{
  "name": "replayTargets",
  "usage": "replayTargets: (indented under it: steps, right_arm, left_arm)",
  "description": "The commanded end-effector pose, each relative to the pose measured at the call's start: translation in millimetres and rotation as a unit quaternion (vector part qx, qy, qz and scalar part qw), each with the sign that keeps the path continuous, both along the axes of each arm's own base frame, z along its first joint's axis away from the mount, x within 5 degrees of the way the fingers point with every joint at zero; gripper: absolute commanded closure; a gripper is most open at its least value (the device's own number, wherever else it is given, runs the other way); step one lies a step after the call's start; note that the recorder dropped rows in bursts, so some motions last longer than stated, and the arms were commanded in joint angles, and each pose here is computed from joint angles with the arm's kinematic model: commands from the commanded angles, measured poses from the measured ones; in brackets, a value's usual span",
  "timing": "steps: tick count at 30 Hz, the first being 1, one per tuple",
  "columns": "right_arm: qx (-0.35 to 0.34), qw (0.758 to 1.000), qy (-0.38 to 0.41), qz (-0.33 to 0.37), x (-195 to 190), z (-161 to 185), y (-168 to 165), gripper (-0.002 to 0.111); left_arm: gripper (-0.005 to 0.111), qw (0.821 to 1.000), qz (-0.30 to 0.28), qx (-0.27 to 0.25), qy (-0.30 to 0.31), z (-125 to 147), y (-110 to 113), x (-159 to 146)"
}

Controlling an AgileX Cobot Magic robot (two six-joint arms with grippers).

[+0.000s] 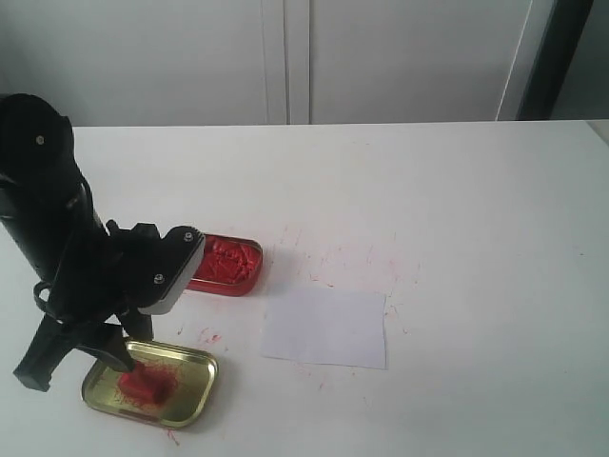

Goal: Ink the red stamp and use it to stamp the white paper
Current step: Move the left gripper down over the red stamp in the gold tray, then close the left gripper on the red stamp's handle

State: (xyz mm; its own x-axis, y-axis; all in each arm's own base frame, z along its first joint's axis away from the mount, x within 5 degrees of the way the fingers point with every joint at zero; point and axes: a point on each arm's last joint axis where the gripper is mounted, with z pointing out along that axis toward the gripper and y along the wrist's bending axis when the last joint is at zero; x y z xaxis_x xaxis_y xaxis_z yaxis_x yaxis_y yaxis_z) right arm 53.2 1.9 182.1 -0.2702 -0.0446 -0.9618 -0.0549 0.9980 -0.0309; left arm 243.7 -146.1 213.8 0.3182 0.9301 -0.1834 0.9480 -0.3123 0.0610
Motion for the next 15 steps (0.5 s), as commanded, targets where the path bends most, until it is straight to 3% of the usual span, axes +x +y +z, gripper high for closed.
replayTargets:
  steps: [1, 4, 15]
  right_arm:
    - [0.000, 1.000, -0.008, -0.002, 0.2, -0.2, -0.3, 0.108]
    - [0.001, 1.000, -0.008, -0.003, 0.2, -0.2, -0.3, 0.108]
    - [0.001, 1.000, -0.008, -0.003, 0.2, -0.2, -0.3, 0.108]
  left_arm:
    - [0.064, 1.000, 0.005, 0.000, 0.005, 0.0, -1.2, -0.7]
    - [0.064, 1.000, 0.031, 0.001, -0.005, -2.6, -0.4, 1.0]
    - [0.064, 0.999, 0.028, 0.012, -0.014, -15.7, 4.5, -3.2]
